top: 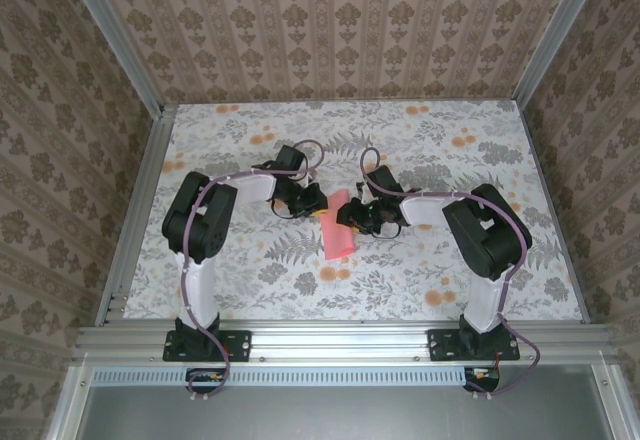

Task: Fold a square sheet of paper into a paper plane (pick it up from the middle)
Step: Fold the square sheet of paper in half at the center of the table, then hold the square sheet of paper at the center of the table.

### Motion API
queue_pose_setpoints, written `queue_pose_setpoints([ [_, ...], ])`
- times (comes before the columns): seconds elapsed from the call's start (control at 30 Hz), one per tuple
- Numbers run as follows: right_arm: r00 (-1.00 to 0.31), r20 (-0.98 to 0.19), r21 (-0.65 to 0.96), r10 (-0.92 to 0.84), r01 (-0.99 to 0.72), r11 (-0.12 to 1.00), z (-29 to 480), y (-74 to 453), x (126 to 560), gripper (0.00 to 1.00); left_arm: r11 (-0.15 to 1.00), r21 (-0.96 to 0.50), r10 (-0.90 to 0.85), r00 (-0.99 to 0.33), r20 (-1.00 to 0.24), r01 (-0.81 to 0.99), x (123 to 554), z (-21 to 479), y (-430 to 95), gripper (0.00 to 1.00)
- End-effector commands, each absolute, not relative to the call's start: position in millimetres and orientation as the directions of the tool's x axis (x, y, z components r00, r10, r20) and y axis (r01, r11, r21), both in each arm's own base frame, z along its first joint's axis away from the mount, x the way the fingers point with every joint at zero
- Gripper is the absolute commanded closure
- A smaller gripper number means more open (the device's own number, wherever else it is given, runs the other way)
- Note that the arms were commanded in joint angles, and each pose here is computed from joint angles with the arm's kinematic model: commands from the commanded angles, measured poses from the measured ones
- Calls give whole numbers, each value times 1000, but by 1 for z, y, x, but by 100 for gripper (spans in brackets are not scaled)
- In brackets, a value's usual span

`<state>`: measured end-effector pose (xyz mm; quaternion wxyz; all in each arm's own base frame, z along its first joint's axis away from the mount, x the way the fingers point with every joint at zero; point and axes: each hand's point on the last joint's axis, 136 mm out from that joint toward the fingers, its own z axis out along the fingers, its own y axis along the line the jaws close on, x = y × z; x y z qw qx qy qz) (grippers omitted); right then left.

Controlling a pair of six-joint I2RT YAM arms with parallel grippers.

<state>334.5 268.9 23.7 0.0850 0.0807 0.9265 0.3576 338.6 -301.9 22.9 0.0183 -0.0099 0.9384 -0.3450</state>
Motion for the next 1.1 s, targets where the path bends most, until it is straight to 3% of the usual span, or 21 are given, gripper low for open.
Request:
queue_pose_setpoints([
  [0.0,-972,-83,633,219,118,765,26,259,333,60,797,-604,-9,-1000,-20,5,337,15,-296,87],
  [0.2,-984,-109,516,142,66,854,37,243,332,44,790,-613,5,-1000,-2,5,336,11,-299,87],
  [0.4,-989,-134,448,63,-3,894,45,235,330,38,779,-627,15,-1000,-1,12,336,13,-303,87],
  [0.73,-993,-111,494,-46,-95,864,47,258,322,37,771,-636,27,-1000,-2,22,336,16,-308,88],
  [1.07,-995,-101,480,-17,-64,875,33,255,324,47,739,-672,46,-998,-34,57,339,44,-315,85],
])
